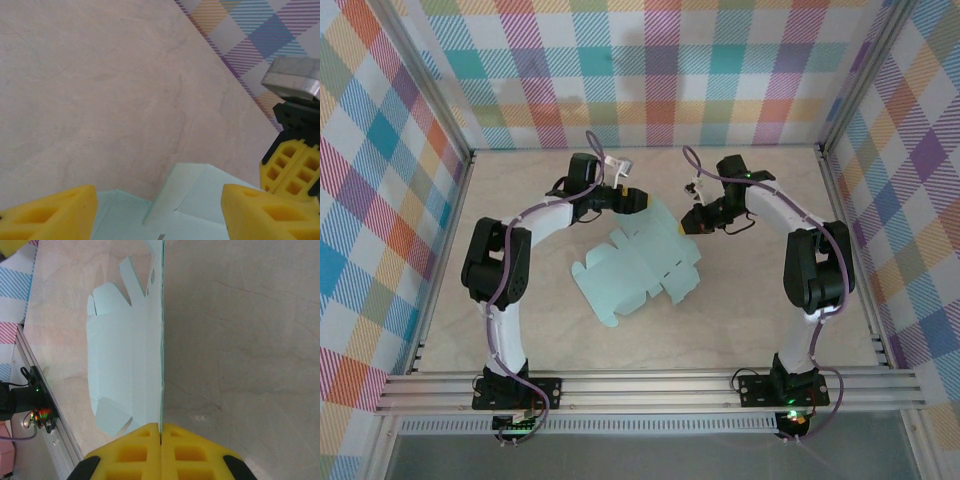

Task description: Fold the paper box

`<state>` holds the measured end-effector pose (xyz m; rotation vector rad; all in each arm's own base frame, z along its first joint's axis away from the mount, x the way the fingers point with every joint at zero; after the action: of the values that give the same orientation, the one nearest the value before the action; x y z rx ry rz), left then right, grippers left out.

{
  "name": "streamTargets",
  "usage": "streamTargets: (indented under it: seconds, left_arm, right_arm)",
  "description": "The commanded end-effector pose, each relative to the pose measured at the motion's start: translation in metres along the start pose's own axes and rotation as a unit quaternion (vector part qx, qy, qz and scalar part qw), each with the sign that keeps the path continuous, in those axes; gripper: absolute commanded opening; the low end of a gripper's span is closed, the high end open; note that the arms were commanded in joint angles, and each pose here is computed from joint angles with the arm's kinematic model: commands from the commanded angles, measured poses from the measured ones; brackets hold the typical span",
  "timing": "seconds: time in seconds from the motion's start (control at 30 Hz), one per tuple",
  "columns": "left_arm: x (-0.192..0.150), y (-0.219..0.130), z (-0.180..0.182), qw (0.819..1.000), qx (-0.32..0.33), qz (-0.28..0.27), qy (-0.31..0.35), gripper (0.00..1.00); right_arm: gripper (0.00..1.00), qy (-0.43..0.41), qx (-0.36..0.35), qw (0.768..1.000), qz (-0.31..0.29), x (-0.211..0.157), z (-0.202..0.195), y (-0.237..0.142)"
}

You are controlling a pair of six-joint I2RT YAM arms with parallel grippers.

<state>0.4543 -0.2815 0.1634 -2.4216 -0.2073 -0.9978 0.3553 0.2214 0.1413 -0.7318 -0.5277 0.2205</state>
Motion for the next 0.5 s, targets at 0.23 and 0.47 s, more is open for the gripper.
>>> streamTargets:
  seconds: [0.23,0.47]
  left_arm:
    - [0.0,0.01,-0.022,0.997,-0.071,0.017,0.027,0.27]
    - [-0.012,0.013,-0.028,0.995,-0.085,0.037,0.044,0.15]
  right_arm:
    - [0.0,-0.008,0.042,0.999,0.003,0.0,0.017,-0.003]
    - [0.0,-0.005,0.04,0.999,0.005,0.0,0.015,-0.002]
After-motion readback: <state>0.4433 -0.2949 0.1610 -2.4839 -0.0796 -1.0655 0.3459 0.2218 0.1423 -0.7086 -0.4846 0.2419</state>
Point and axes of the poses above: each hand's point on the last joint's axis, 136 mm out from that joint toward the fingers, its own y axis out along the fingers, its own z axis along the line the jaws close on, x = y × z, the point moved 1 cm from there along -y, back along the fingers, and after that the axes turned 3 degrees about -y, right-handed, at the moved point
